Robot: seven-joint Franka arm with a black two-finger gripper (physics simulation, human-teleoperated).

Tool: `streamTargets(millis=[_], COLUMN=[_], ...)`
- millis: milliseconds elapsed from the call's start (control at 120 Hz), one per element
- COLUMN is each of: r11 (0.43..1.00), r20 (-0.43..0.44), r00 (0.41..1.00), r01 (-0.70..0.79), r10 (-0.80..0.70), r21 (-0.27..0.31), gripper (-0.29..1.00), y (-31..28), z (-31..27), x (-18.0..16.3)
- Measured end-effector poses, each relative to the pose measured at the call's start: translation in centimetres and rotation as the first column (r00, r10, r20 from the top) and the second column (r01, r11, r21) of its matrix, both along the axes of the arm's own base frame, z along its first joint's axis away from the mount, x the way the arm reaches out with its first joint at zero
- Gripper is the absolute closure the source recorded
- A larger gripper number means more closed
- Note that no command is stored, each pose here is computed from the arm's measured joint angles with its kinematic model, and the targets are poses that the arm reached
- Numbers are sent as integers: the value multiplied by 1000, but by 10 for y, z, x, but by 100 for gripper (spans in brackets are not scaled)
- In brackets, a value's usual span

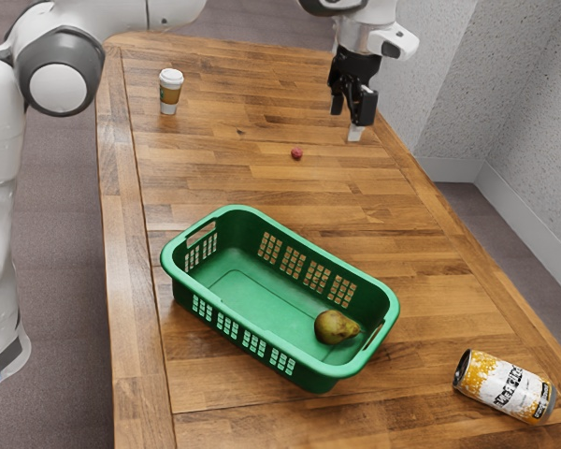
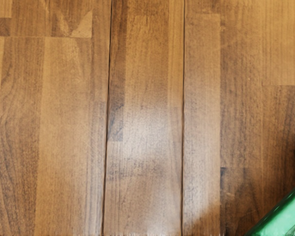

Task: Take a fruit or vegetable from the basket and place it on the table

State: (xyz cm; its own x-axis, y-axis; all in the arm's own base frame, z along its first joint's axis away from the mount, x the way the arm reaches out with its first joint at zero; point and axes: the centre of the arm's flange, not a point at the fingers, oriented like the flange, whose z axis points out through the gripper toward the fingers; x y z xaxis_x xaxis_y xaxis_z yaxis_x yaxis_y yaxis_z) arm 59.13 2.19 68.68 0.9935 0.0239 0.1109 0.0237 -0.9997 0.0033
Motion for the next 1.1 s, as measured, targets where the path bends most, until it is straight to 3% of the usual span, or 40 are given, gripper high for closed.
streamTargets(millis=[275,600,792,975,1100], r11=[1000,975,965,953,948], r20=[-10,-56,-60,-106,-88], r00=[1000,973,963,948,946], r01=[19,221,262,303,315], r10=[-19,-222,-263,-300,-311], r21=[-2,-28,-27,16,37], gripper=[0,0,0,0,0], y=[-6,-118,-142,-165,-168], z=[2,-25,-27,-63,-74], x=[-2,7,4,2,-11])
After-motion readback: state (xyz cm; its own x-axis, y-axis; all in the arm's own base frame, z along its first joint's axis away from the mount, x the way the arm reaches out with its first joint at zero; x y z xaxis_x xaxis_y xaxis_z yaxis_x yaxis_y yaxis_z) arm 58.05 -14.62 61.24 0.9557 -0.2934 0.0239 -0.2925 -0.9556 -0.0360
